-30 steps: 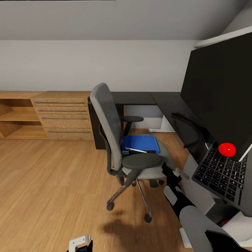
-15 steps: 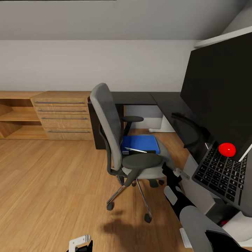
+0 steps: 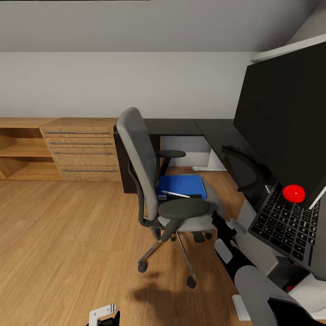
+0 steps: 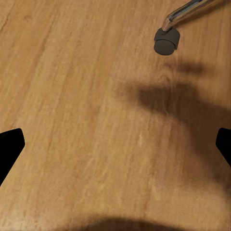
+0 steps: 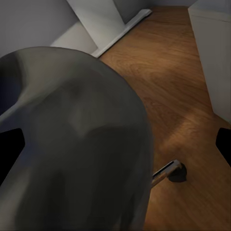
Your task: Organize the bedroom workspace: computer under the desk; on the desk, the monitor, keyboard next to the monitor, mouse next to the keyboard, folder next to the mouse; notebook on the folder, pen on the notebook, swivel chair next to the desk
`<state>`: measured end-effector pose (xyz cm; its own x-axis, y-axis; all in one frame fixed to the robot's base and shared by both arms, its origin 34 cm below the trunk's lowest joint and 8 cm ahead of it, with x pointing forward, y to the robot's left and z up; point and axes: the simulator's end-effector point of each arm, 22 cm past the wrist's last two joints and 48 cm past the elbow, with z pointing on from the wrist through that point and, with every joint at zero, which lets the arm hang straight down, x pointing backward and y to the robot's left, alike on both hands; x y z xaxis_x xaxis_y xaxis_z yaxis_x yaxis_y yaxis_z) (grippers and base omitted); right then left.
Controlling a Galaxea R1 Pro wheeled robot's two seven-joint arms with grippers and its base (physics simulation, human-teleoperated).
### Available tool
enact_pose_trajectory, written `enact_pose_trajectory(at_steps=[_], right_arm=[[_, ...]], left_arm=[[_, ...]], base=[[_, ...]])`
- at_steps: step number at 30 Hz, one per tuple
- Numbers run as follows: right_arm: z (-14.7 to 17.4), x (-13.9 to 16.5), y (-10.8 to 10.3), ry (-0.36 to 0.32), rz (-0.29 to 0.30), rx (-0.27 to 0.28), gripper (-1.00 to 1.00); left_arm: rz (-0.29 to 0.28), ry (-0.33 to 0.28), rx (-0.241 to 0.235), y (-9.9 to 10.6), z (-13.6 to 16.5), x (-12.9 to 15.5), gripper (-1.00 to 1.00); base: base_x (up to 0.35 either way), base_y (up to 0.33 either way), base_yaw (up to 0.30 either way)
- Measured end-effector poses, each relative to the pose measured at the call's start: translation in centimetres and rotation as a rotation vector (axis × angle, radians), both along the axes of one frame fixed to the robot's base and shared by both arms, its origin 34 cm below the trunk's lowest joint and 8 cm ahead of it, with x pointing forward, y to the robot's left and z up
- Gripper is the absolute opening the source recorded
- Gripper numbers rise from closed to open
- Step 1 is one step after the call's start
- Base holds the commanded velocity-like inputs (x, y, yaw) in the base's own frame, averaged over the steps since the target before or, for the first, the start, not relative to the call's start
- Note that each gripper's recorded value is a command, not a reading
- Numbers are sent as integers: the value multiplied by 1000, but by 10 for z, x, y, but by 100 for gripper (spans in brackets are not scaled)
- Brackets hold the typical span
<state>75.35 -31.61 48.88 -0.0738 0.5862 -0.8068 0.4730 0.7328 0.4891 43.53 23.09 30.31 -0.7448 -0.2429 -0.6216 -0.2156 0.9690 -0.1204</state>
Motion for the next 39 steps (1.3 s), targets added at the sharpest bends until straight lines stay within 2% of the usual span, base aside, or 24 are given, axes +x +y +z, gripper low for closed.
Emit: enact_pose_trajectory(at_steps=[4, 11, 26, 39], right_arm=[[-1, 0, 0, 4, -1, 7, 100], [-4, 2, 3, 24, 5, 65, 100], [-4, 3, 11, 26, 15, 74, 100], [-4, 3, 16, 26, 17, 80, 100]], left_arm=[[0, 0, 0, 0, 0, 0, 100], [0, 0, 0, 0, 0, 0, 100], [0, 0, 0, 0, 0, 0, 100], [0, 1, 2, 0, 0, 0, 100]], base=[[0, 0, 0], [0, 0, 0], [0, 0, 6], [0, 0, 218]])
